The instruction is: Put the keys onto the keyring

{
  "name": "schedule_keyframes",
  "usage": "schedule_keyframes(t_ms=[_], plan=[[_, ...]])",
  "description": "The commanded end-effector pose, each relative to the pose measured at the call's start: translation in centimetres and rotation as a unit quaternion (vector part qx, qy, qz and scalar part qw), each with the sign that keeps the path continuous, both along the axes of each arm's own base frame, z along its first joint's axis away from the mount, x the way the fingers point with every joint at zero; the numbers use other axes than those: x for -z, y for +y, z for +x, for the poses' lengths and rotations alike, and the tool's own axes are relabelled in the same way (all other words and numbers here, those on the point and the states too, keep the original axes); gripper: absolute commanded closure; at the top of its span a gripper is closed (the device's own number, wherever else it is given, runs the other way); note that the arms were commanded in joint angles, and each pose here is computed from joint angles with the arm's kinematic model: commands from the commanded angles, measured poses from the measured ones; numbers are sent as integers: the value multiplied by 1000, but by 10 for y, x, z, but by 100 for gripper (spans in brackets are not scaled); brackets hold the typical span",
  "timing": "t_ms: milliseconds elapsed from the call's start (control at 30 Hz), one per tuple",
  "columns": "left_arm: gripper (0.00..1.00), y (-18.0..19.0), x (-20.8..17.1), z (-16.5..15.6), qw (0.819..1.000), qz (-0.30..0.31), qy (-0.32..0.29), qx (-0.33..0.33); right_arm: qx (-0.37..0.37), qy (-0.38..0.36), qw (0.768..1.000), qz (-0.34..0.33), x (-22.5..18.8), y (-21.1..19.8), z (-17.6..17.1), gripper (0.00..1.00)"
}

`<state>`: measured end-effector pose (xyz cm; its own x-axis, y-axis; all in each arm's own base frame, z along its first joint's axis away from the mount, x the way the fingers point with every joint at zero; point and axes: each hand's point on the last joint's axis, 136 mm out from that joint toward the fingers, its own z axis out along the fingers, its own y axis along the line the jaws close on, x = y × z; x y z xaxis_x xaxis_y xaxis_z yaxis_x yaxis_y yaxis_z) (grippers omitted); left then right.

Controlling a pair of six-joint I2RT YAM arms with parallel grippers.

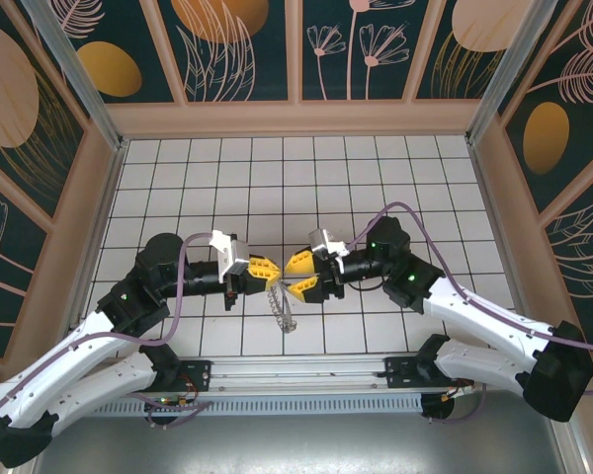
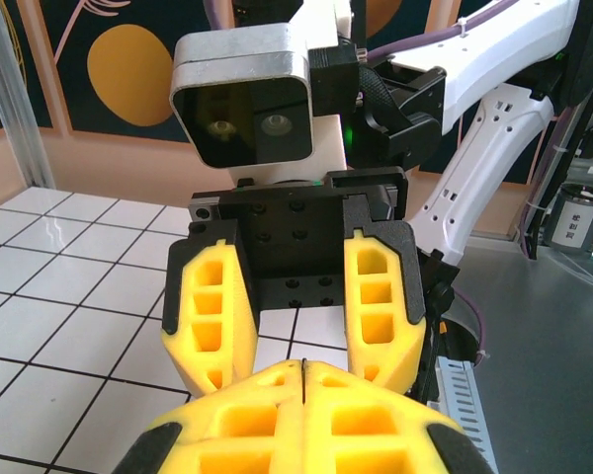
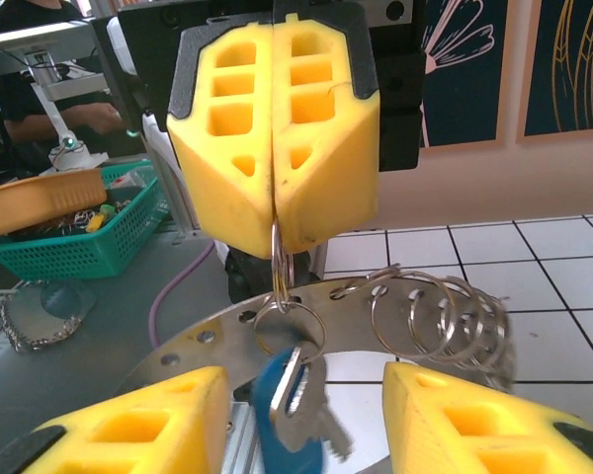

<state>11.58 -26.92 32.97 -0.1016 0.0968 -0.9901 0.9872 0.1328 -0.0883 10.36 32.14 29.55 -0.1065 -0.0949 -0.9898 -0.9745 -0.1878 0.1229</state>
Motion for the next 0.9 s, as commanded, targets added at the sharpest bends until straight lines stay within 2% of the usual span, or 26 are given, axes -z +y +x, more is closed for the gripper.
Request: schedule_keyframes(t_ms=[0,333,633,767,867], plan=[[100,3,-32,-6,999,-39,-31,10,-20,-1,1000,5,0,2,-7,52],[100,3,-33,-6,999,-41,-32,9,-32,6,999,-3,8,18,-5,54],[100,4,-32,-5,999,-40,-35,1,-22,-5,1000,-1,8,15,-5,87],[100,6,-31,-2,998,-39,-38,-11,15,-12,1000,-8,10,13,4,100],[100,7,-28,0,998,-38,-36,-18,51,-21,998,-14,10,10,14,100]])
